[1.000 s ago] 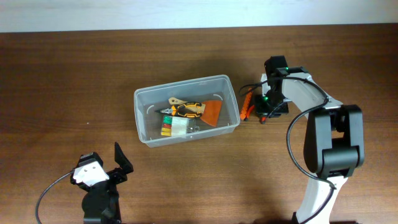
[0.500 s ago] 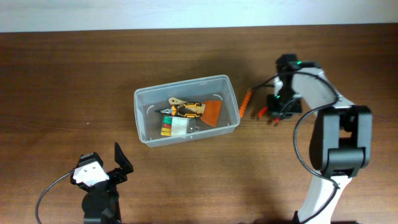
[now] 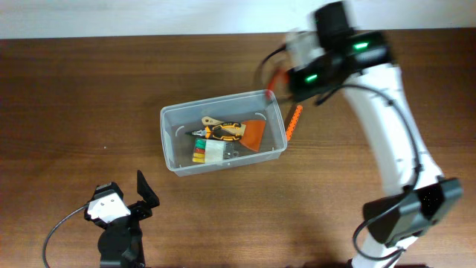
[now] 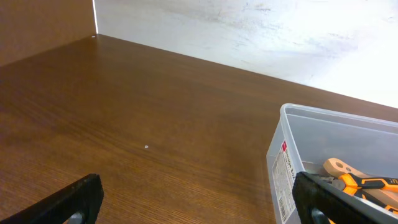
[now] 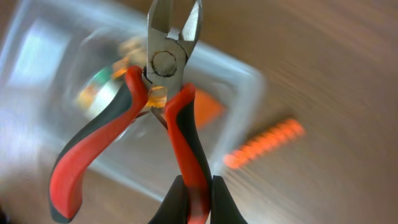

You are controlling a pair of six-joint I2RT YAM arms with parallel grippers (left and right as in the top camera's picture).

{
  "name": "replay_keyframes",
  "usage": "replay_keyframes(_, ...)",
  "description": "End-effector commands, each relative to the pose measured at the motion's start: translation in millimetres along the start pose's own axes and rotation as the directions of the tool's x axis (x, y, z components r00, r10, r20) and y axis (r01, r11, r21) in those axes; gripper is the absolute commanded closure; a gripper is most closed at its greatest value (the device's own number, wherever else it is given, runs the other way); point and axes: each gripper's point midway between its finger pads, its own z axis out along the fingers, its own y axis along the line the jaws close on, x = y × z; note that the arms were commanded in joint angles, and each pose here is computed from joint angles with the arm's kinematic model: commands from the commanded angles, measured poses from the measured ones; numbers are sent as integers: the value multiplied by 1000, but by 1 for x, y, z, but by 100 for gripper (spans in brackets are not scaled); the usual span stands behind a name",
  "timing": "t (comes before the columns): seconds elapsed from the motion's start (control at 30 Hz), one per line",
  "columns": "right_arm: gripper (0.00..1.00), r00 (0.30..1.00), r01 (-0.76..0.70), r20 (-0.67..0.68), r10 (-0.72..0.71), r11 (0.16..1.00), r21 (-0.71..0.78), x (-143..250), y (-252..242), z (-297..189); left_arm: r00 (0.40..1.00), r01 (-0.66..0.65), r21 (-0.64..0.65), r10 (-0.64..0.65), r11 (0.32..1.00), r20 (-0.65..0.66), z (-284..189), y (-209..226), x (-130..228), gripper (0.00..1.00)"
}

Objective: Pack container
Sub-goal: 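Place the red-handled pliers into the container and release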

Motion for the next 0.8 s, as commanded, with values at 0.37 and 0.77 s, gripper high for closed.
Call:
replay_keyframes(0.37,96,483,864,19,-875,473,-171,6,112,97,1000,-10,0,10,1000,-2,0,0,1,1)
replay_keyframes(0.77,96,494,784,-213,-843,538,-309,55,42,163,1000,-10,0,10,1000,-2,0,0,1,1)
